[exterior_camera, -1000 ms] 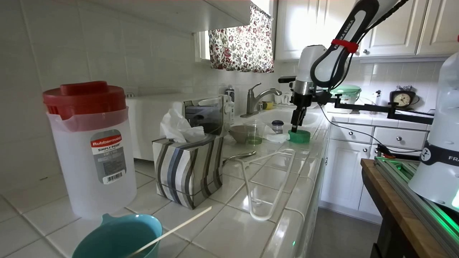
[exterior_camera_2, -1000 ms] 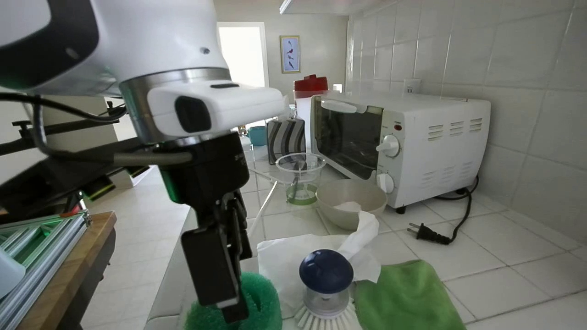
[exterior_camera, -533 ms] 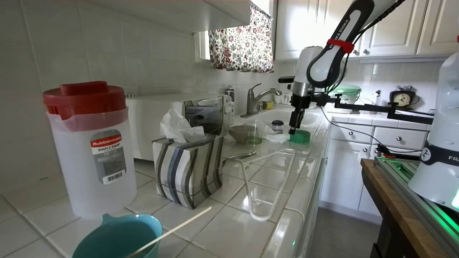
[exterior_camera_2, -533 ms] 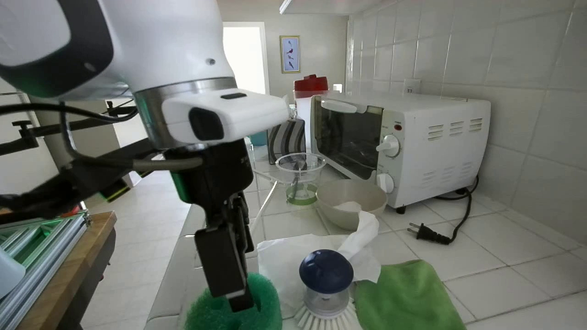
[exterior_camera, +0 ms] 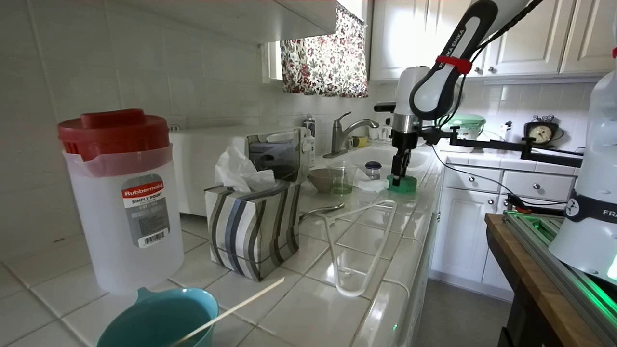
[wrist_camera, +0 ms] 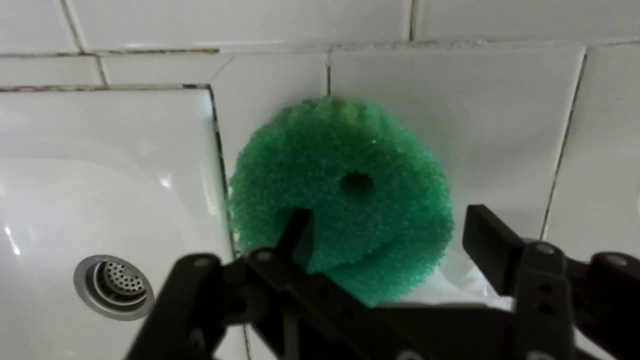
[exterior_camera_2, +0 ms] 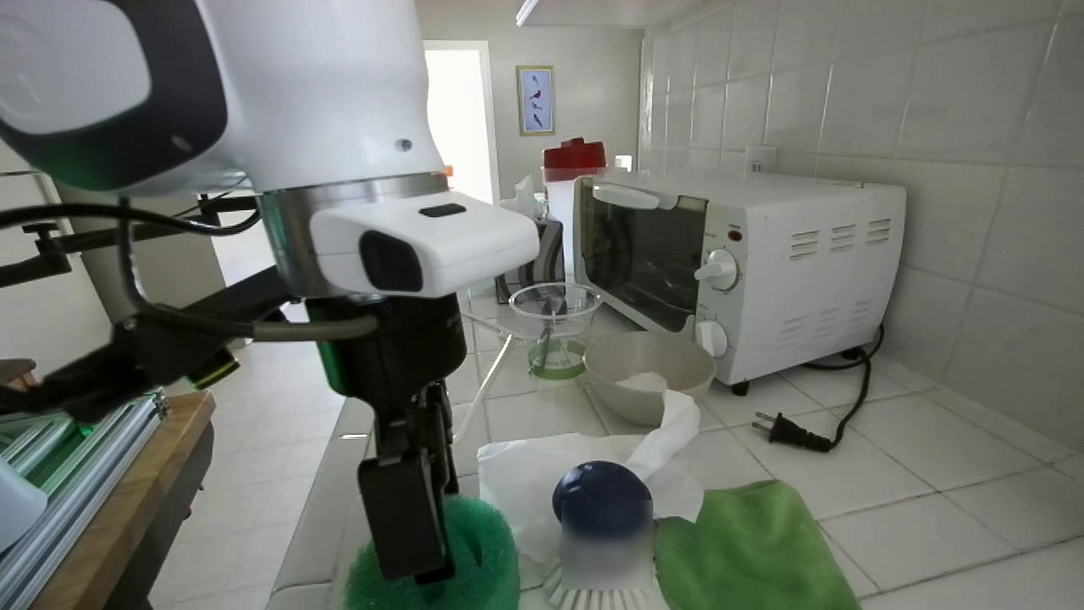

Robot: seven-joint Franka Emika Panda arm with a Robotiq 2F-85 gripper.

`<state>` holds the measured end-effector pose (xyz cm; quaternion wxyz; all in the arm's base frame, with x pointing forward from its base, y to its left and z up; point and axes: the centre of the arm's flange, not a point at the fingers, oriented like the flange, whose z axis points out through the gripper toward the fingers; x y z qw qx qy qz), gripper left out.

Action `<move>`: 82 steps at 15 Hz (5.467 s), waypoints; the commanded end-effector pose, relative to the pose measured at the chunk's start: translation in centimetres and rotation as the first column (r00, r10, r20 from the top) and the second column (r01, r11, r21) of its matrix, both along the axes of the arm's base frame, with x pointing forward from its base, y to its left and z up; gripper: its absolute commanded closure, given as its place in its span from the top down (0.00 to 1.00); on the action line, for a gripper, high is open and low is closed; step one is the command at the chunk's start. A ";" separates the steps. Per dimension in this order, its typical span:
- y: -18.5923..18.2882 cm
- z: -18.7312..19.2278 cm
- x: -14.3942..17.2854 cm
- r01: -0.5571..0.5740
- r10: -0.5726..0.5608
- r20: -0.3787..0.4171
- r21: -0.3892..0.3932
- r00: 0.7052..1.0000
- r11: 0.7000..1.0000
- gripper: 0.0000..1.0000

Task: Use the paper towel to wipe the counter

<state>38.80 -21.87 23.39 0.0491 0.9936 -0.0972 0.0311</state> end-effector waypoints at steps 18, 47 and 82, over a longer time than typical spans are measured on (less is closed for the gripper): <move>0.5 1.4 0.2 -0.028 0.028 -0.041 0.019 0.999 0.999 0.72; -10.0 5.3 -9.0 0.258 -0.236 0.153 -0.146 0.960 0.955 1.00; -2.2 3.9 4.2 -0.041 0.009 0.212 0.146 0.977 0.988 1.00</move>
